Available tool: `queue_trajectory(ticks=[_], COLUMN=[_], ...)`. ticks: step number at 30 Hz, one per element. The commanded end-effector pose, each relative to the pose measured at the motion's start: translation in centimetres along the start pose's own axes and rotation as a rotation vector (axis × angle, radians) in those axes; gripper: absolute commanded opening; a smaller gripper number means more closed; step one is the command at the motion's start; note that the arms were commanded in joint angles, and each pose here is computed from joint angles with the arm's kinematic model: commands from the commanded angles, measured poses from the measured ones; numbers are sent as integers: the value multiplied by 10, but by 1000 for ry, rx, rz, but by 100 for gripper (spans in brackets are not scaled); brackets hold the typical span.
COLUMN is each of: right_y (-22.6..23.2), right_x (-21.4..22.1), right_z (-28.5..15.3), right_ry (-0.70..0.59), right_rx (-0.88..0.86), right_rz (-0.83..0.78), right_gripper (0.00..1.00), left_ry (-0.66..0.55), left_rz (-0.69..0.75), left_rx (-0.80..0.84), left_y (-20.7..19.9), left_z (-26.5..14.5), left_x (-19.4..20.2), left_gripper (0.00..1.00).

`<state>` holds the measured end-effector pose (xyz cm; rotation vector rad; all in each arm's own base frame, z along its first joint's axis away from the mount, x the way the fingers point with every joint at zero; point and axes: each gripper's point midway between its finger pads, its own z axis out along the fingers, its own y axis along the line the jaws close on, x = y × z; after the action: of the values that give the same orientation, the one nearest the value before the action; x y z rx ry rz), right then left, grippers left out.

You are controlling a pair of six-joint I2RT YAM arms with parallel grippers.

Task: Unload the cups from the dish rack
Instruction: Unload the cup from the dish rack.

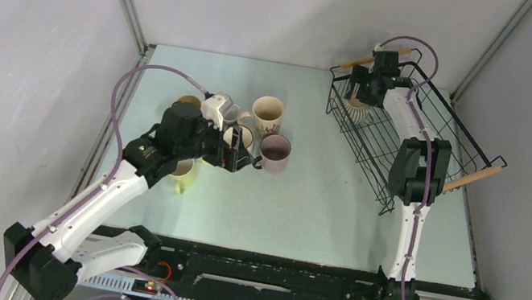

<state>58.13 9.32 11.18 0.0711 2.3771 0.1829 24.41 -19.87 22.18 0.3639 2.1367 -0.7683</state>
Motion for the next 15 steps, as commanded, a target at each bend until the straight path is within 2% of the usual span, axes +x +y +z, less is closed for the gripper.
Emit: queue_trajectory(ticks=[1,10,15], right_y=[-25,-51,-42], right_x=[-1,-4,-12], right_z=[-16,-21,-21], right_ry=[16,6,-9], right_rx=[153,238,179], right_rz=[71,296,393], right_gripper=[92,91,93], left_ry=[12,14,18], left_rz=[3,1,-2], left_rx=[11,15,17], left_y=[1,0,0], left_z=[5,5,5], left_x=[8,8,9], left_gripper=[100,100,100])
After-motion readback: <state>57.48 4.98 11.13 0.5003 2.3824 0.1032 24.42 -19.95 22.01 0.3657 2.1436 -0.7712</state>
